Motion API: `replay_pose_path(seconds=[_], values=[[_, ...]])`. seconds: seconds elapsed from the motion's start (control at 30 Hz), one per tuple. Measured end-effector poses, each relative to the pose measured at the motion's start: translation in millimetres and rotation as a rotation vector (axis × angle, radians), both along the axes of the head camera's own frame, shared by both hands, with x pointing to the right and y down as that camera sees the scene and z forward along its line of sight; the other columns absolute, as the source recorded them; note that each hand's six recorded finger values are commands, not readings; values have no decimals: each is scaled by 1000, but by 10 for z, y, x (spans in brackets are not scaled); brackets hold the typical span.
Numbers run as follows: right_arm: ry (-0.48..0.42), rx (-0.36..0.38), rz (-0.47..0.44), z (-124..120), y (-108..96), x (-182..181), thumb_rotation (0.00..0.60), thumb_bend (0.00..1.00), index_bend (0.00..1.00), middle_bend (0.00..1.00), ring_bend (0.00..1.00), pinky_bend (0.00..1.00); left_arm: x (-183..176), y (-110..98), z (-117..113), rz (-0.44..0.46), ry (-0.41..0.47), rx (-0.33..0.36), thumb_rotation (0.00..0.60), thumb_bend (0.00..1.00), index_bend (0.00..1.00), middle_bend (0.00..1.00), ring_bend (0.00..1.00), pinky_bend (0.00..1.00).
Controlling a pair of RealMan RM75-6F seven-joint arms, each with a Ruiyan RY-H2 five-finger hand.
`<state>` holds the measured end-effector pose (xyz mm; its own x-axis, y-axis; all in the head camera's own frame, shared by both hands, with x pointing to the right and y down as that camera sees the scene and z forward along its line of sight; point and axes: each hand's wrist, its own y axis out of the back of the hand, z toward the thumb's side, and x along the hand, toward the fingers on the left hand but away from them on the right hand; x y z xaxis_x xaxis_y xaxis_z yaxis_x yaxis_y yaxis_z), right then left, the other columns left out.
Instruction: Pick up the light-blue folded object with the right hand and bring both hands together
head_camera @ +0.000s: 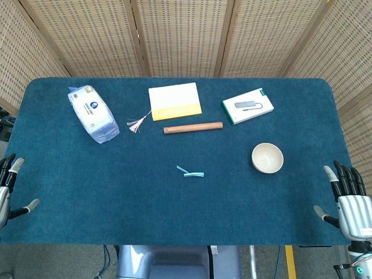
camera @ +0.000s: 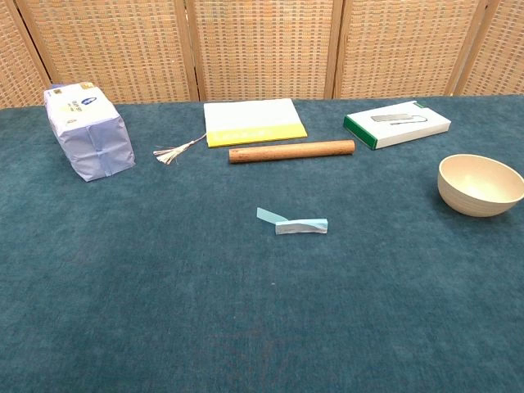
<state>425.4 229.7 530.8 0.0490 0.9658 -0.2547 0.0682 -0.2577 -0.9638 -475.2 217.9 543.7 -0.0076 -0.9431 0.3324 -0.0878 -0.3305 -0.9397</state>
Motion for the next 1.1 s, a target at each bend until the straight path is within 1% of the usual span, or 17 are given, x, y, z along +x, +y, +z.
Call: replay_pose_path(seconds=[0.27, 0.4, 0.5, 0.57, 0.7, 0.77, 0.87, 0.93, 1.03, 1.1], values=[[3, -18, -9, 40, 15, -30, 600, 0, 0, 0, 0, 0, 7, 4, 13, 0, -3, -4, 600, 0, 0, 0, 0, 0], [10, -58, -20, 102, 21, -85, 600, 0, 0, 0, 0, 0, 11, -3, 16, 0, -6, -1, 600, 0, 0, 0, 0, 0], [23, -98, -67, 172, -27, -200, 600, 0, 0, 0, 0, 0, -2, -20, 29, -8, -13, 0, 600, 0, 0, 0, 0, 0], [17, -135, -109, 222, -104, -358, 600, 0, 6, 0, 0, 0, -11, -34, 40, -16, -17, -1, 600, 0, 0, 0, 0, 0], [4, -208, -204, 323, -321, -765, 600, 0, 61, 0, 0, 0, -24, -59, 65, -29, -29, -4, 600, 0, 0, 0, 0, 0], [2, -246, -248, 391, -464, -992, 600, 0, 98, 0, 0, 0, -31, -67, 77, -34, -33, -5, 600, 0, 0, 0, 0, 0], [15, -280, -283, 482, -678, -1257, 600, 0, 205, 4, 0, 0, -48, -85, 99, -44, -38, -9, 600, 0, 0, 0, 0, 0], [21, -291, -293, 552, -829, -1440, 600, 0, 270, 46, 0, 0, -63, -89, 123, -53, -40, -16, 600, 0, 0, 0, 0, 0], [13, -307, -301, 688, -1015, -1758, 600, 0, 308, 135, 0, 0, -84, -103, 166, -67, -40, -34, 600, 0, 0, 0, 0, 0], [5, -317, -306, 794, -1095, -1981, 600, 0, 325, 154, 0, 0, -89, -127, 185, -69, -43, -36, 600, 0, 0, 0, 0, 0]])
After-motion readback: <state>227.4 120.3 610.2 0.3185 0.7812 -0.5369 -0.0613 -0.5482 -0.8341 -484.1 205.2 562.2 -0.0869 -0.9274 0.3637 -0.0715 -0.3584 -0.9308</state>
